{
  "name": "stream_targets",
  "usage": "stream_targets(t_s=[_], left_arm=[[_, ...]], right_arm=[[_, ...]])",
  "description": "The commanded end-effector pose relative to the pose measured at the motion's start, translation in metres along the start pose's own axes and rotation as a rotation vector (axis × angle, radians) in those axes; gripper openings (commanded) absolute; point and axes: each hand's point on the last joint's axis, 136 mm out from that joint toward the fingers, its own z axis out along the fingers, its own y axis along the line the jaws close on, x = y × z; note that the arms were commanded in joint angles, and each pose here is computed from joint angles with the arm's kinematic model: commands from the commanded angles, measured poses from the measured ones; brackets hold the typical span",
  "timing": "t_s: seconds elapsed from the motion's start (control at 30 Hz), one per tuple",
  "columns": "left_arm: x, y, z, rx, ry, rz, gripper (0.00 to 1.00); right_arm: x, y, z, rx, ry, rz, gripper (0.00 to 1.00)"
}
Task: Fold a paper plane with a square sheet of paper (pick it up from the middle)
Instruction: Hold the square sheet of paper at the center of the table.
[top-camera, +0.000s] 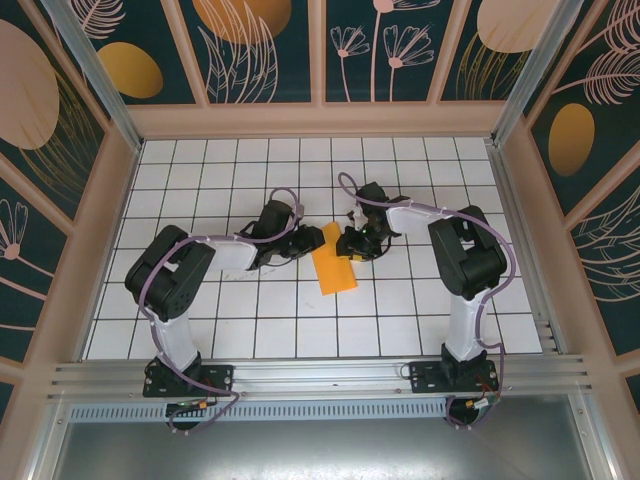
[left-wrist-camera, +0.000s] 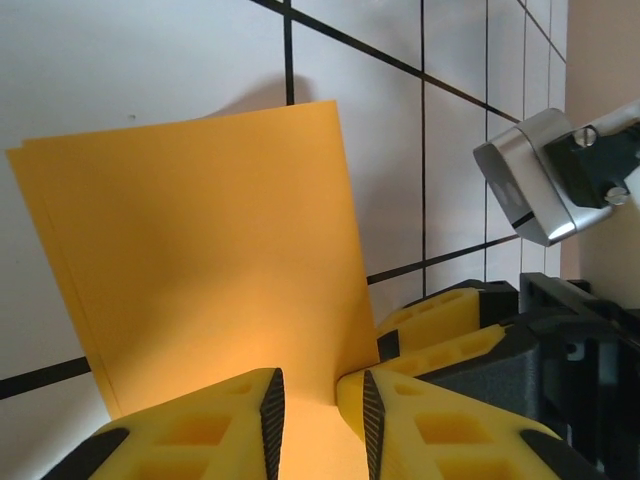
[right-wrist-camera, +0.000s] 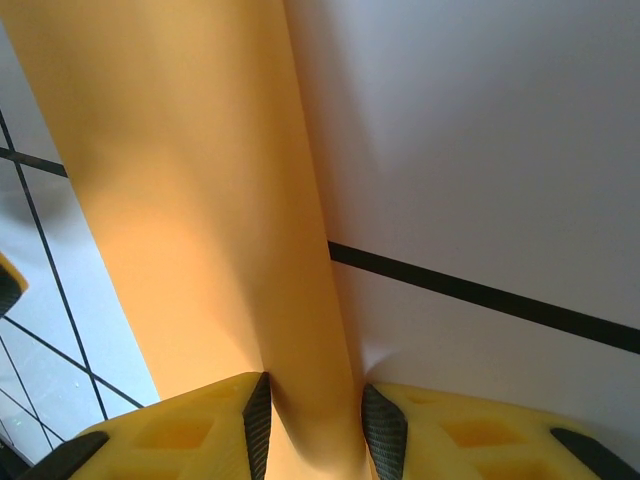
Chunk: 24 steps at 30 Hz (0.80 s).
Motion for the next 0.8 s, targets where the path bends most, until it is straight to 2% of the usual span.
stream_targets(t_s=[0.0,0.57,0.77], left_arm=[[0.004,-0.001,0.006,-0.009,0.029,0.01,0.29],[0.015,0.01,0.015,-0.047,0.083,-0.001,0.23],[0.022,0.034,0.018,-0.143,0.106,-0.027,0.18]], right_arm=[[0.036,-0.103,0.066,0.352,0.099,0.021,0.38],[0.039,-0.106,0.071,0.361,0.114,0.022,0.39],[0.041,-0.107,0.072,0.364,0.12,0.023,0.39]])
